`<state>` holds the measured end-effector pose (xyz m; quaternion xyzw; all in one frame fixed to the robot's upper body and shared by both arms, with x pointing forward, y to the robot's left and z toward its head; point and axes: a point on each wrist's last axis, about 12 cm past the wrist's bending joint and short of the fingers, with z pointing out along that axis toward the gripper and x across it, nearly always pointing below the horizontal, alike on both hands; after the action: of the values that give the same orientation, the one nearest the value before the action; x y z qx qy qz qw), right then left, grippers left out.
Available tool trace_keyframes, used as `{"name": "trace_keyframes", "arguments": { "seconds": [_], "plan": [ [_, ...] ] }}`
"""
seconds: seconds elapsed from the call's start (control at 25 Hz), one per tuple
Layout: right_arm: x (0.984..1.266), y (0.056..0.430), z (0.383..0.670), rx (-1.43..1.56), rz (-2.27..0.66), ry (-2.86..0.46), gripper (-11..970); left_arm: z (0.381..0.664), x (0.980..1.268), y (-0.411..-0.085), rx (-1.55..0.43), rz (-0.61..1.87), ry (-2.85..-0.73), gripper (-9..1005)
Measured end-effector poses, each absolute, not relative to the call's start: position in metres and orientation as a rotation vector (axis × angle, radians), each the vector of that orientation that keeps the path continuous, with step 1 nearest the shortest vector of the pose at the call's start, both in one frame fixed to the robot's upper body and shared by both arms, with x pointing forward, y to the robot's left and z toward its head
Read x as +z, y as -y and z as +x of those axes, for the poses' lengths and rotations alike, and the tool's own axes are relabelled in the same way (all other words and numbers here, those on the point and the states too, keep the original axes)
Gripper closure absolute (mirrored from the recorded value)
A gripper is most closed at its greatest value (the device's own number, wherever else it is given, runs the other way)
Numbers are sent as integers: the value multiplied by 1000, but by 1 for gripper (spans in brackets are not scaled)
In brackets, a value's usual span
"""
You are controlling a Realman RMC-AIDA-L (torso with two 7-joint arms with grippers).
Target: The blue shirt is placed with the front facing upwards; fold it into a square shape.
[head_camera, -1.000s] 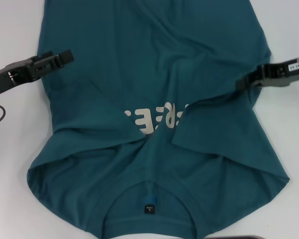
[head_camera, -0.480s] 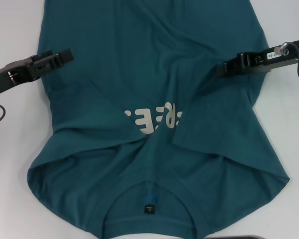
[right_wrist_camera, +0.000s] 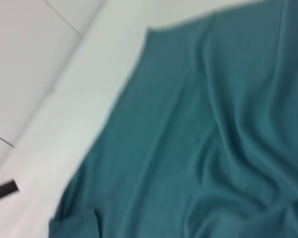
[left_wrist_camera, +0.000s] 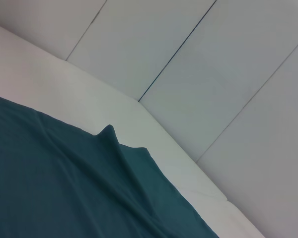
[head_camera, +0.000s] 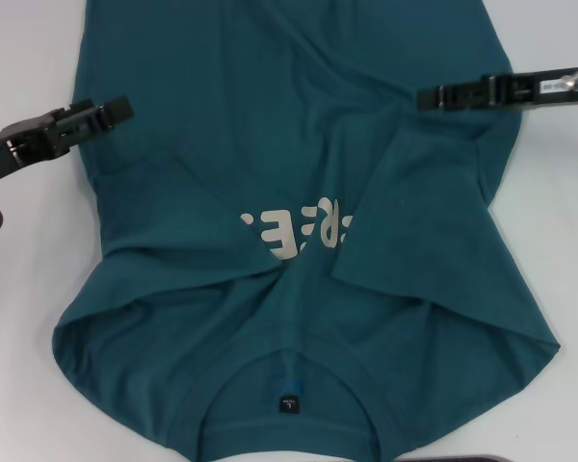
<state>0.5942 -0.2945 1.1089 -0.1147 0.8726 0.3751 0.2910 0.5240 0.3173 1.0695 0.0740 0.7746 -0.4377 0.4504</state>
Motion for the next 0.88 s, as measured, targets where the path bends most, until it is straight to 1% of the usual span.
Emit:
{"name": "trace_keyframes", "arguments": {
  "seconds": [0.16, 0.28, 0.48, 0.6, 0.88],
  "plan": [
    [1104, 307, 582, 991, -325, -2168, 246, 523, 1069, -317, -1087, 183, -1913, 83],
    [1094, 319, 570, 960, -296, -2056, 195, 522, 1069, -317, -1092, 185, -1911, 83],
    [1084, 328, 560, 923, -285, -1967, 110, 523, 1069, -314, -1098, 182, -1902, 82],
    [1084, 329, 559, 908, -299, -1949, 59, 523, 1070, -314, -1101, 176, -1891, 82],
    [1085, 329, 554, 870, -318, -1848, 53, 522, 1070, -314, -1107, 174, -1885, 81]
  ]
}}
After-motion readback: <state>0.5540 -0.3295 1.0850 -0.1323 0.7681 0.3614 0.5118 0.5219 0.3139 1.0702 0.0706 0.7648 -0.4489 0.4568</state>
